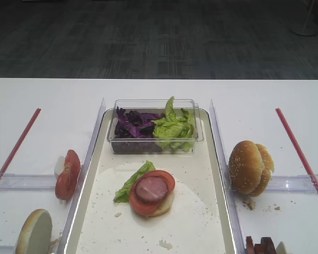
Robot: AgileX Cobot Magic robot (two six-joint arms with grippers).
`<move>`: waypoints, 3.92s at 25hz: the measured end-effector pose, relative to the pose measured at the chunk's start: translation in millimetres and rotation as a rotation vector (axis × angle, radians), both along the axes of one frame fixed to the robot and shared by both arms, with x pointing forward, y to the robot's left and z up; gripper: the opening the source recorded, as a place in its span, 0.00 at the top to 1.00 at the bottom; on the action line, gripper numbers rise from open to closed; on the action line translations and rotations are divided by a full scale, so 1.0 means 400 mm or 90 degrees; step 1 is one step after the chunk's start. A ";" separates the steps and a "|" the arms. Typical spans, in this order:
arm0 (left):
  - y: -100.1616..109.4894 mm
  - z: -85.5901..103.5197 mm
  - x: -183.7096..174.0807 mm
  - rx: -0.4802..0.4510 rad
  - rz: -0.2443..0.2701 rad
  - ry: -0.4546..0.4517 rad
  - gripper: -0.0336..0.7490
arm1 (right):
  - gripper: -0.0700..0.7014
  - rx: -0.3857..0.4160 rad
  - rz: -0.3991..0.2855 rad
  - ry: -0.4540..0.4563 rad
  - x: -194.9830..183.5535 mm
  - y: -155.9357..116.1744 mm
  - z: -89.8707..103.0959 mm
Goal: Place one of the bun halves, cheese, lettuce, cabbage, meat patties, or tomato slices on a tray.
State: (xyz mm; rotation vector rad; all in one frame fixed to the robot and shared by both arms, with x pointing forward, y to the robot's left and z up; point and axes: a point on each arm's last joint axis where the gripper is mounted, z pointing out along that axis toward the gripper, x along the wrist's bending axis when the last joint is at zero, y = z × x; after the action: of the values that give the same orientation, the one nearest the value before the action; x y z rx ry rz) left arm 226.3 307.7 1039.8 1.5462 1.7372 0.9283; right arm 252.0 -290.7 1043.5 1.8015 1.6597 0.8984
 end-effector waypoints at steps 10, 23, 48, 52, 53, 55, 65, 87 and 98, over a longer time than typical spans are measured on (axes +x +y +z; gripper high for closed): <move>0.000 0.000 0.000 0.000 0.000 0.000 0.17 | 0.07 -0.016 0.008 -0.094 -0.056 0.003 -0.001; 0.000 0.000 0.000 0.001 0.001 0.000 0.17 | 0.11 -0.026 0.018 -0.095 -0.053 0.004 -0.006; 0.000 0.000 0.000 0.001 0.001 0.000 0.17 | 0.36 -0.058 0.002 -0.093 -0.053 -0.008 -0.007; 0.000 0.000 0.000 0.001 0.001 0.000 0.17 | 0.39 -0.058 0.002 -0.093 -0.053 -0.008 -0.007; 0.000 0.000 0.000 0.001 0.001 0.000 0.17 | 0.40 -0.058 0.002 -0.093 -0.053 -0.008 -0.007; 0.000 0.000 0.000 0.001 0.001 0.000 0.17 | 0.42 -0.058 0.002 -0.093 -0.053 -0.008 -0.007; 0.000 0.000 0.000 0.001 0.001 0.000 0.17 | 0.49 -0.051 0.006 -0.094 -0.053 -0.005 -0.007; 0.000 0.000 0.000 0.001 0.001 0.000 0.17 | 0.49 -0.048 0.007 -0.094 -0.053 -0.005 -0.006; 0.000 0.000 0.000 0.001 0.001 0.000 0.17 | 0.32 -0.043 0.010 -0.094 -0.053 -0.002 -0.006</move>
State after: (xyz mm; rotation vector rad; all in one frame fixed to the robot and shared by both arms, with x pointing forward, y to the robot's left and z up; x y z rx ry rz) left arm 226.3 307.8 1039.8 1.5465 1.7377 0.9301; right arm 230.8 -291.6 1041.0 1.6384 1.5944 0.9477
